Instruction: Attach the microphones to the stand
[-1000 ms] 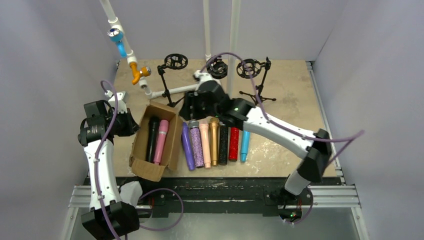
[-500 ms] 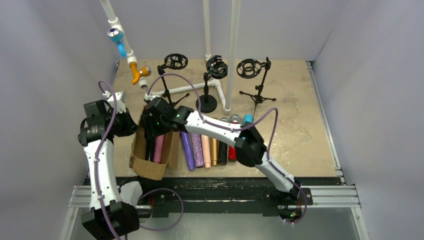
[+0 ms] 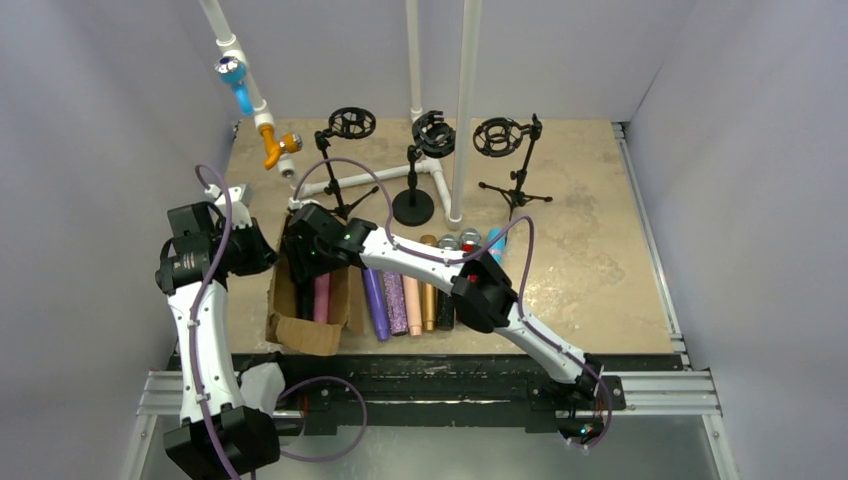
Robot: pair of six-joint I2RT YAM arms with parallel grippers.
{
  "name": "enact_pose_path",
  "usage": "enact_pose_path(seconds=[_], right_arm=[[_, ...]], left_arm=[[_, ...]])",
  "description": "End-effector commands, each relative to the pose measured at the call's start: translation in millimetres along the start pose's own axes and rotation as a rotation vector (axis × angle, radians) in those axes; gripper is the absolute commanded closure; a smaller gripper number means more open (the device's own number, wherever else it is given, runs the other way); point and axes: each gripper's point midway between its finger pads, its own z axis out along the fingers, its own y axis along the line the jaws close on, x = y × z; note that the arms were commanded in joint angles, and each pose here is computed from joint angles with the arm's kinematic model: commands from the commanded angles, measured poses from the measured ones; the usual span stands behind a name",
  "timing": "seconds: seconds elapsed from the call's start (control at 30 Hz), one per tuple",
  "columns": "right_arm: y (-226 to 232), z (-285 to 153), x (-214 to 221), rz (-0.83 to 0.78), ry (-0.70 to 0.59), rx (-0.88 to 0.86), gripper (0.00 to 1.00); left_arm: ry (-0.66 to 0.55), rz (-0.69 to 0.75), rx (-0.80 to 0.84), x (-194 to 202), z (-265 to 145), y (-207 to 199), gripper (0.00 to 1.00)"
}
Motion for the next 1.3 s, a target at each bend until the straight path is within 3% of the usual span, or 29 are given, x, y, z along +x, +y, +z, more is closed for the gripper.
enact_pose_path(seconds=[0.0, 0.27, 0.43, 0.7, 0.9, 1.1, 1.27], right_arm=[[-10.2, 9.5, -4.0, 0.018, -0.007, 0.026, 0.42], [-22.6, 30.4, 13.7, 0.036, 0.028, 0.047, 0.44], [-4.7, 24.9, 5.9, 0.038, 0.011, -0.021, 0.62], [45.8, -67.5, -74.4, 0.050, -0.185, -0.243, 0.90], [59.0, -139.3, -108.4, 0.063, -0.253, -0.396, 0.95], [53.3, -184.5, -108.2, 0.033, -0.240, -0.485, 0.99], [9.5, -221.8, -97.6, -0.022, -0.257, -0.334, 1.00]], left_arm=[[-0.064, 0.007, 0.105, -10.7, -6.5, -22.4, 1.00], [-0.067, 0.015, 0.151, -11.9, -5.5, -29.1, 1.00], [-0.069, 0.047, 0.117, -11.2, -2.6, -21.0, 1.00], [-0.067, 0.088, -0.030, -12.3, -3.4, 5.6, 1.00], [-0.051, 0.090, -0.130, -11.1, -3.3, 24.5, 1.00], [-0.037, 0.084, -0.150, -6.9, 0.0, 29.8, 1.00], [-0.045, 0.099, -0.161, -8.3, -0.6, 31.9, 1.00]])
